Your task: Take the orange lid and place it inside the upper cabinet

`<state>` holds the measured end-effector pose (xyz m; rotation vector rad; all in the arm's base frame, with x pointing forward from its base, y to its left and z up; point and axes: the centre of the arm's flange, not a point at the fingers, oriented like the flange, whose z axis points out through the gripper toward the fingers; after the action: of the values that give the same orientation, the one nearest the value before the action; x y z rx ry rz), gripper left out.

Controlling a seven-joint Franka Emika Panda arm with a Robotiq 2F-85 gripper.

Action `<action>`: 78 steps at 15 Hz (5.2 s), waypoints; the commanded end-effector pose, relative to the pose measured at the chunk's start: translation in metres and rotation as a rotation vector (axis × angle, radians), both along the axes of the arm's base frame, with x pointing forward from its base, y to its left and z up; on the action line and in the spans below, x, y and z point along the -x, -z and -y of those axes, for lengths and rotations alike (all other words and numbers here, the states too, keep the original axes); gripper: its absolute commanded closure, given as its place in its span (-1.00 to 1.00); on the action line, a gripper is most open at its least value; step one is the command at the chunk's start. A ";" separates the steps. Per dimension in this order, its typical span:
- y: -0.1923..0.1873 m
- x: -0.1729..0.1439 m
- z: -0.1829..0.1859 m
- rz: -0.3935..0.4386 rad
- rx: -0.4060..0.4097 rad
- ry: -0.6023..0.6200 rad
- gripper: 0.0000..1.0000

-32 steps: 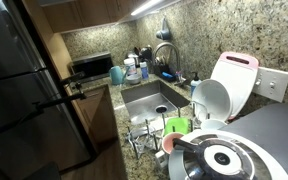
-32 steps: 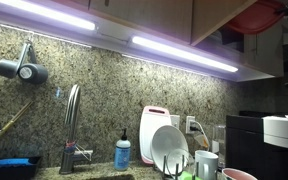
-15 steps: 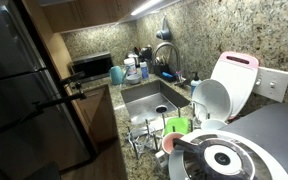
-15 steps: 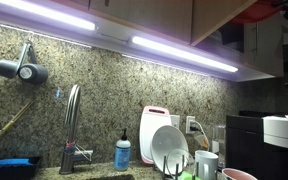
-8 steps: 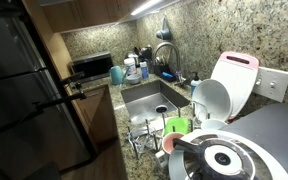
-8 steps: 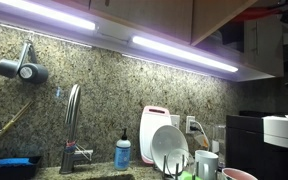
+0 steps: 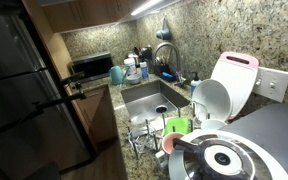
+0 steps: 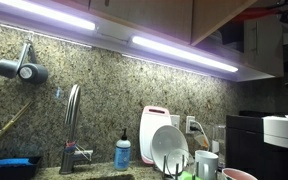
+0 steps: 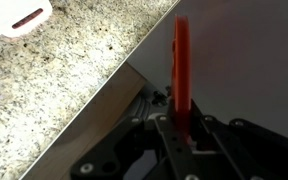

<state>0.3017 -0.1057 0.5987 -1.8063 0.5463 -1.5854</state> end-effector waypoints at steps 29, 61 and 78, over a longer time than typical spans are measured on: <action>-0.073 0.055 0.042 0.135 -0.694 0.192 0.93; -0.084 0.055 0.006 0.136 -0.624 0.148 0.72; -0.111 0.024 0.020 0.164 -0.616 0.179 0.93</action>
<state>0.2515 -0.1214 0.6953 -1.1929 0.9935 -1.4366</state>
